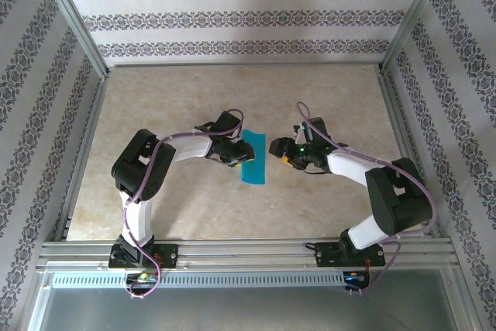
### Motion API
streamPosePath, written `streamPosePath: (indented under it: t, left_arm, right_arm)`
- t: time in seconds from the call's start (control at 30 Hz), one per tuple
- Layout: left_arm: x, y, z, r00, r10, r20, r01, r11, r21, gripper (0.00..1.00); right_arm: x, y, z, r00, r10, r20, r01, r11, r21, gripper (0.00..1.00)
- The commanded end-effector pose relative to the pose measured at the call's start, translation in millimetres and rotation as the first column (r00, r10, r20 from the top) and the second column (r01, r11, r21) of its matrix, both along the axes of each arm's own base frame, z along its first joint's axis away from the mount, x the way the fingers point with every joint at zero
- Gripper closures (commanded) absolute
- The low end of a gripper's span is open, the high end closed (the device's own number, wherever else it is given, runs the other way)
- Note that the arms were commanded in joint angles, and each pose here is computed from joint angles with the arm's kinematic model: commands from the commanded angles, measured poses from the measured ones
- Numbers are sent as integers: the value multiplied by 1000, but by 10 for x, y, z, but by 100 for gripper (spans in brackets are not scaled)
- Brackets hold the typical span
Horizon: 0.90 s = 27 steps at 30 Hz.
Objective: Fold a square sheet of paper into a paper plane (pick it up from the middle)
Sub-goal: Hold the square sheet of paper at the center of the table.
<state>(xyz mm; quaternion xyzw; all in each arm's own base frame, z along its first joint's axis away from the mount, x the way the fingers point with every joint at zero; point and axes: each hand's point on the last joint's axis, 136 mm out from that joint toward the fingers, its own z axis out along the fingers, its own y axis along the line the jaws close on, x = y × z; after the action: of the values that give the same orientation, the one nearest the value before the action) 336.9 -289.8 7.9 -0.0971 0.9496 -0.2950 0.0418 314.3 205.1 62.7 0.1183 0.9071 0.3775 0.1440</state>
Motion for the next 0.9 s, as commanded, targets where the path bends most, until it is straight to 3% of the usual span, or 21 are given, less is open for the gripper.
streamPosePath:
  t: [0.0, 0.17, 0.3, 0.57, 0.87]
  left_arm:
    - [-679, 756, -1088, 967, 70, -246, 27, 929, 369, 65]
    - [-700, 754, -1107, 966, 68, -250, 31, 928, 372, 65]
    - [-704, 750, -1118, 965, 69, -251, 30, 928, 371, 65]
    - [-711, 747, -1125, 965, 67, -252, 33, 928, 371, 65]
    - [-711, 740, -1130, 966, 65, -250, 33, 929, 369, 66]
  right_arm:
    - [67, 238, 36, 999, 29, -16, -28, 998, 54, 41]
    - [71, 465, -92, 994, 84, -67, -80, 994, 70, 68]
    - [86, 552, -169, 991, 102, -91, -95, 993, 70, 81]
    - [55, 497, -342, 987, 89, -132, -86, 996, 28, 90]
    - [8, 420, -507, 983, 79, -165, -83, 996, -22, 92]
